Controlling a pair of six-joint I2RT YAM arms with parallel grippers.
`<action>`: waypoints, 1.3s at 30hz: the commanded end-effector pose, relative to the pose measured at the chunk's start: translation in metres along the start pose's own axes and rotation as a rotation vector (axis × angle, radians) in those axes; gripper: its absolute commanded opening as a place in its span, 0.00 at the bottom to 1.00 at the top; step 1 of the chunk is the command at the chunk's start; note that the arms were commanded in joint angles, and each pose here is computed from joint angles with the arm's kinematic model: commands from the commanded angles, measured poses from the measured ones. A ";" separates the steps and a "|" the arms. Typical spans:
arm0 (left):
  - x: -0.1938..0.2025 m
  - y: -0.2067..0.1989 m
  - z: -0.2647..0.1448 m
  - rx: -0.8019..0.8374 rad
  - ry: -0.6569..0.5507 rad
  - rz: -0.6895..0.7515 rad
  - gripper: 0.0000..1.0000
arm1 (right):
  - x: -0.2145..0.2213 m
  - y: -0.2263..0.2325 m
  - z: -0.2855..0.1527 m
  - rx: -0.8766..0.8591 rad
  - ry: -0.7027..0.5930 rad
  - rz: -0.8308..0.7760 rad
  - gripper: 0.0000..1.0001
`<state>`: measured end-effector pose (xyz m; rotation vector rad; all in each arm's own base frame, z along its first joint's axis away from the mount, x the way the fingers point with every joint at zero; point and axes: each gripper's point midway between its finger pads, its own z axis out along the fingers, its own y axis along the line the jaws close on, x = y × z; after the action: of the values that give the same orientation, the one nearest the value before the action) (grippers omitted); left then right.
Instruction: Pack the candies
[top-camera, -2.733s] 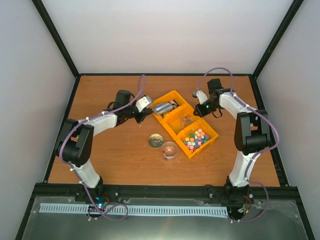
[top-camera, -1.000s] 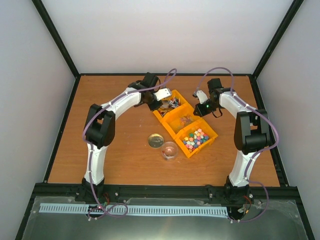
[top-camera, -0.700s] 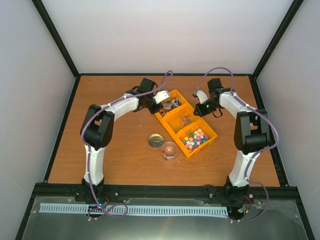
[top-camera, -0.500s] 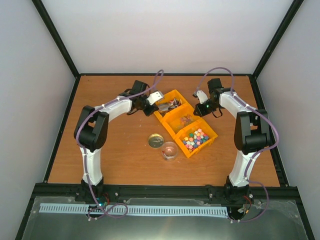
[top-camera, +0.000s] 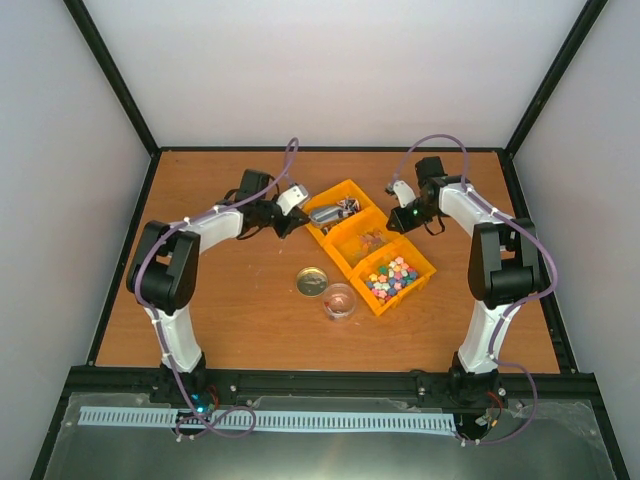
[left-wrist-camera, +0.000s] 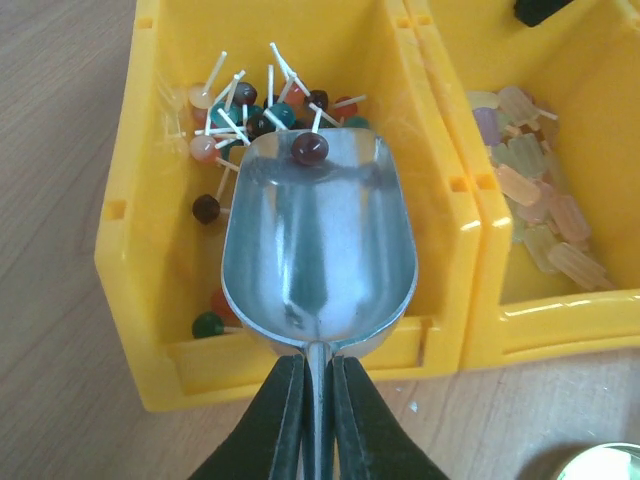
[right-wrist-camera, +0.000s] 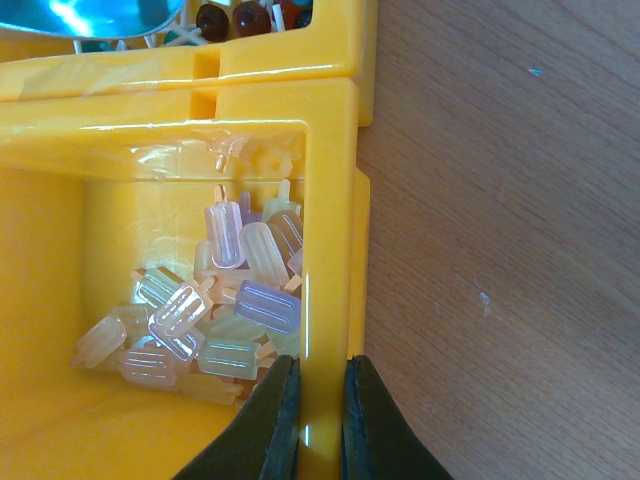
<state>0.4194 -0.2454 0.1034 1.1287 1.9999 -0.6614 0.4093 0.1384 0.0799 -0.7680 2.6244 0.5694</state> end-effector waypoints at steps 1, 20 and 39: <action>-0.031 0.000 -0.022 -0.004 -0.143 0.056 0.01 | 0.005 -0.019 0.005 0.050 0.019 0.036 0.03; -0.047 -0.021 -0.067 -0.076 -0.248 0.277 0.01 | 0.005 -0.018 0.005 0.044 0.018 0.035 0.03; -0.013 -0.001 -0.058 -0.096 0.148 0.300 0.01 | 0.002 -0.014 0.002 0.030 0.008 0.034 0.03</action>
<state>0.4149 -0.2173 0.1659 1.2479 1.8034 -0.4014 0.4101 0.1364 0.0800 -0.7512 2.6286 0.5708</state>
